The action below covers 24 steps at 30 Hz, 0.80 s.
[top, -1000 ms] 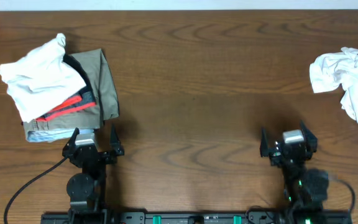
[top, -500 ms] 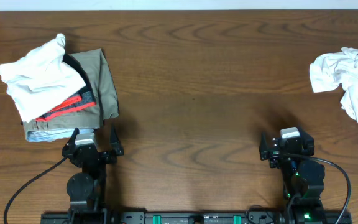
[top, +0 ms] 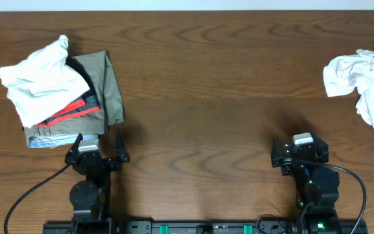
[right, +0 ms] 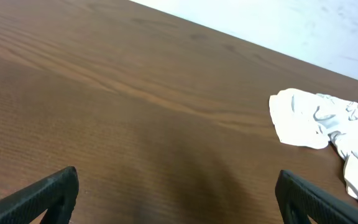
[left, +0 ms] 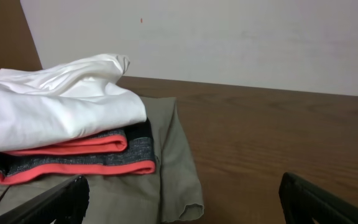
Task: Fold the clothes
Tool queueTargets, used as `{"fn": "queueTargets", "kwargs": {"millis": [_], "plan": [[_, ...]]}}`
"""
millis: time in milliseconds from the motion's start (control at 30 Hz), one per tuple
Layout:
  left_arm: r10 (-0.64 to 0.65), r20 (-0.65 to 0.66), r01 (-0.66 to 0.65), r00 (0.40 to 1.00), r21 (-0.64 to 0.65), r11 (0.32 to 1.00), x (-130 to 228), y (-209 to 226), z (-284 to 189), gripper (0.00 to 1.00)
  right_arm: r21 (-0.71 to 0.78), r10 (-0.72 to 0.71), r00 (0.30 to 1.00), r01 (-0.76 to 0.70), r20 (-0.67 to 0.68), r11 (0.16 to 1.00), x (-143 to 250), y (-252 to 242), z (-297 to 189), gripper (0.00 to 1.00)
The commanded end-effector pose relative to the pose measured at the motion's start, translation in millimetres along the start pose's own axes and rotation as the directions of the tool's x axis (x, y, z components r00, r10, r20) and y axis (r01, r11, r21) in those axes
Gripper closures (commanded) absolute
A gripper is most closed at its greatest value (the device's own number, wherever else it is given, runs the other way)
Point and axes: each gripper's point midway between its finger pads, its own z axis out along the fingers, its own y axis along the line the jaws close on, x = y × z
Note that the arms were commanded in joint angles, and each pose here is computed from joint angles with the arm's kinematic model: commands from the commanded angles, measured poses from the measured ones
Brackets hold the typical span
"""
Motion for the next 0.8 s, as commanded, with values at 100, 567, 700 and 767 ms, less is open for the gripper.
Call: {"fn": "queueTargets", "kwargs": {"millis": [100, 567, 700, 767], "plan": [[0.008, -0.05, -0.008, 0.999, -0.009, 1.0, 17.6, 1.9, 1.1, 0.02, 0.014, 0.001, 1.0, -0.001, -0.006, 1.0, 2.2, -2.8, 0.1, 0.01], [0.007, -0.05, -0.007, 0.999, -0.008, 1.0, 17.6, 1.7, 1.1, 0.02, 0.021, 0.002, 1.0, -0.002, -0.007, 1.0, 2.4, -4.0, 0.0, 0.01], [0.007, -0.05, -0.007, 0.999, -0.008, 1.0, 17.5, 1.7, 1.1, 0.02, 0.024, 0.002, 1.0, -0.002, 0.002, 1.0, 0.2, -4.6, 0.0, 0.01], [0.007, -0.046, -0.007, 0.999, -0.008, 1.0, 16.6, 1.7, 1.2, 0.02, 0.021, 0.011, 1.0, -0.011, 0.008, 1.0, -1.2, -4.3, 0.0, 0.01]]}}
